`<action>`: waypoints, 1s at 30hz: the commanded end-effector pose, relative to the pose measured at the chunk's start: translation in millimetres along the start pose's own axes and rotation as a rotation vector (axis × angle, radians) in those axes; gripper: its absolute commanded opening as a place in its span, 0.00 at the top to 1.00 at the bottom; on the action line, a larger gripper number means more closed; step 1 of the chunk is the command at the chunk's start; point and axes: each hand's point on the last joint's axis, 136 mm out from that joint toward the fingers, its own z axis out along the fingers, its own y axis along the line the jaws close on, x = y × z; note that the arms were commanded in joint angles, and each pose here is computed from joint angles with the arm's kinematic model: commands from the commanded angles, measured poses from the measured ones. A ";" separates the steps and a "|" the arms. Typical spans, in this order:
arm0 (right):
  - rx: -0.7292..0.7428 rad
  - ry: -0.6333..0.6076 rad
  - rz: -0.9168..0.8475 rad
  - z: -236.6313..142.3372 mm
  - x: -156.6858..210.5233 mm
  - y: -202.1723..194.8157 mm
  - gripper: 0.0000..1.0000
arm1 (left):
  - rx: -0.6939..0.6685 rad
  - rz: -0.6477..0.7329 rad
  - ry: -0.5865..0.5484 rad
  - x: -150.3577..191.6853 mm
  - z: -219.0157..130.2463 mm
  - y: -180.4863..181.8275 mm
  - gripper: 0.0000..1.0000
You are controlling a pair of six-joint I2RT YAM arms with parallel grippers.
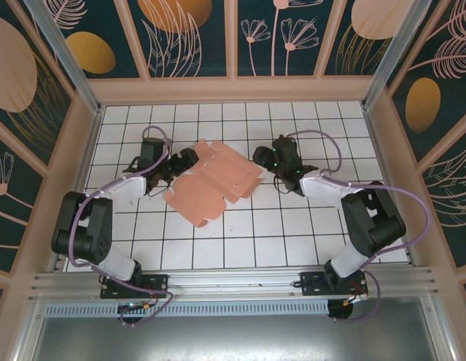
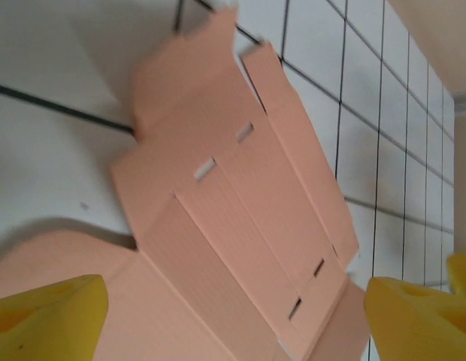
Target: Fold the paper box
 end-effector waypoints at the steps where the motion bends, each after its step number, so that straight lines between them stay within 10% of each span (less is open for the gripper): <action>1: -0.053 0.058 -0.137 13.1 -8.7 7.4 0.21 | 0.046 -0.018 0.038 20.3 1.3 -8.3 0.13; 12: -0.117 0.251 -0.261 83.7 -6.2 34.6 0.01 | -0.031 -0.115 0.053 49.7 22.4 41.7 0.17; 30: -0.521 0.566 -0.341 96.5 45.2 85.3 0.14 | -0.211 -0.118 0.167 86.5 26.3 93.2 0.21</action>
